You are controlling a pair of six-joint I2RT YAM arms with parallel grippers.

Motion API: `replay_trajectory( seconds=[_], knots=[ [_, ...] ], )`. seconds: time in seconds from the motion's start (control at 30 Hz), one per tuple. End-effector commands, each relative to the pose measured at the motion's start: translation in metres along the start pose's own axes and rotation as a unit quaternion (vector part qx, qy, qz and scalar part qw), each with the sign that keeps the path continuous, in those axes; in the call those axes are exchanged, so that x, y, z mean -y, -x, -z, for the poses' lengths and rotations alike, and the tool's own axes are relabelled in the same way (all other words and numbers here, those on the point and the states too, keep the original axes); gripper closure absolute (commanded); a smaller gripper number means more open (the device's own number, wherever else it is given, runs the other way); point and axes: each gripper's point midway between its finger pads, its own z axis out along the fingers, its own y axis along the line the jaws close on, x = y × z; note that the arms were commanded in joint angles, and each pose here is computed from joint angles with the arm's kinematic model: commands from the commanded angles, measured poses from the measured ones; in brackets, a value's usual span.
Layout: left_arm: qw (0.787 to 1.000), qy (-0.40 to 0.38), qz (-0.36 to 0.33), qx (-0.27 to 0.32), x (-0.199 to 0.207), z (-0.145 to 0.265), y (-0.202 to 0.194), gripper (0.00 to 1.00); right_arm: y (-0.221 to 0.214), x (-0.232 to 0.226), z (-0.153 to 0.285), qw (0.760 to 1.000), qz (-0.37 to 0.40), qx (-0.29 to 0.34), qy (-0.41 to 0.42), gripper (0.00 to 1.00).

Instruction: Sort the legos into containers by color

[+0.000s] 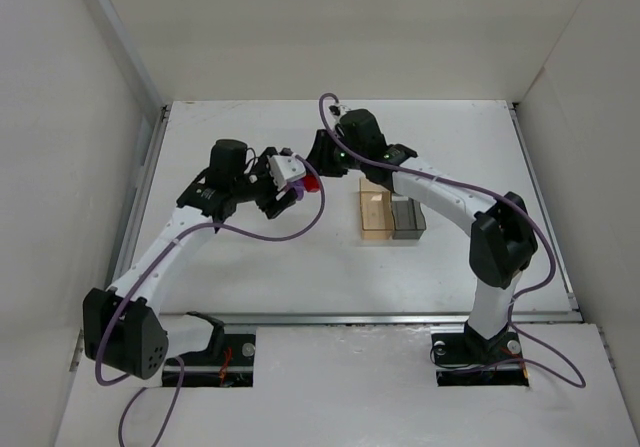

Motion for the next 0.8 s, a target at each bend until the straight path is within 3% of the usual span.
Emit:
replay_trajectory(
  seconds=[0.0, 0.27, 0.37, 0.57, 0.63, 0.77],
  knots=[
    [0.999, 0.021, -0.03, 0.015, -0.016, -0.001, 0.019, 0.34, 0.022, -0.02, 0.011, 0.999, 0.002, 0.039, 0.023, 1.0],
    [0.999, 0.031, -0.012, 0.037, -0.024, -0.006, 0.03, 0.32, 0.02, -0.024, 0.013, 0.999, 0.004, 0.039, 0.023, 1.0],
    [0.999, 0.034, -0.004, 0.042, -0.027, -0.007, 0.035, 0.42, 0.017, -0.027, 0.012, 0.999, 0.006, 0.036, 0.026, 1.0],
    [0.998, 0.032, -0.007, 0.049, -0.028, -0.008, 0.039, 0.43, 0.017, -0.027, 0.012, 0.999, 0.006, 0.036, 0.026, 1.0],
    [0.998, 0.028, -0.007, 0.052, -0.027, -0.009, 0.04, 0.51, 0.017, -0.027, 0.012, 0.999, 0.006, 0.036, 0.026, 1.0],
    [0.999, 0.014, -0.008, 0.041, -0.022, -0.011, 0.033, 0.48, 0.014, -0.031, 0.012, 0.999, 0.008, 0.034, 0.029, 1.0]
  ],
)
